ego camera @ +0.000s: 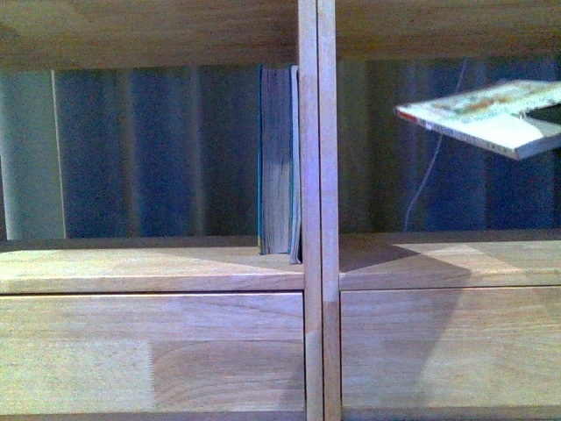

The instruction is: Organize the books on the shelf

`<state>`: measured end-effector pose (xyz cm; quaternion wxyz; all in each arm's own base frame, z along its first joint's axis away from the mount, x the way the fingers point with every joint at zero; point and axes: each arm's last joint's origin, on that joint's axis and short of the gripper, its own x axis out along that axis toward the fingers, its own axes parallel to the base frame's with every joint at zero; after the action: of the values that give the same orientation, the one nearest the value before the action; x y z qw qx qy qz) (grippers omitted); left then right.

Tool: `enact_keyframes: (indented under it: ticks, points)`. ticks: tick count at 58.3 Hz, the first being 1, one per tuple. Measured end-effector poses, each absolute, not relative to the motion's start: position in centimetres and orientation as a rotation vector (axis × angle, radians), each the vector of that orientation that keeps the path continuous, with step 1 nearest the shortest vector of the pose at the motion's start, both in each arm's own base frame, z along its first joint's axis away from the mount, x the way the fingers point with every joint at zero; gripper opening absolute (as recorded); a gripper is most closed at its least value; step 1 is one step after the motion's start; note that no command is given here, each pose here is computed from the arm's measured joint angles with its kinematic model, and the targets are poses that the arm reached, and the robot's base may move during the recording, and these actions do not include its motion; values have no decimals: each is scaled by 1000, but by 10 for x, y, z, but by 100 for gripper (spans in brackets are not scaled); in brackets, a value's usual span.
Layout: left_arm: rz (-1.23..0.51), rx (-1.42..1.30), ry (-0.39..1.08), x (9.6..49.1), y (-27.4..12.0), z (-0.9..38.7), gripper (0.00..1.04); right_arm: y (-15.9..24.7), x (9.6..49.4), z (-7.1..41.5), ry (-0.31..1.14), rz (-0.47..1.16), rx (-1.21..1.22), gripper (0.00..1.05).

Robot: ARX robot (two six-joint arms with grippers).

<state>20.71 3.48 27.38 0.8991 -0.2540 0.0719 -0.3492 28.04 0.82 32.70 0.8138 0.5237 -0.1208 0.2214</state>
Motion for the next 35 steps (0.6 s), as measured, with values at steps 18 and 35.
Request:
enact_keyframes:
  ticks: [18,35]
  points:
    - [-1004,-800,144,252,16,319,97,30,263,334,-358,762,951,7]
    - [-1170,-903,151,252,-29,346,97,62,250,332,-321,941,891,7]
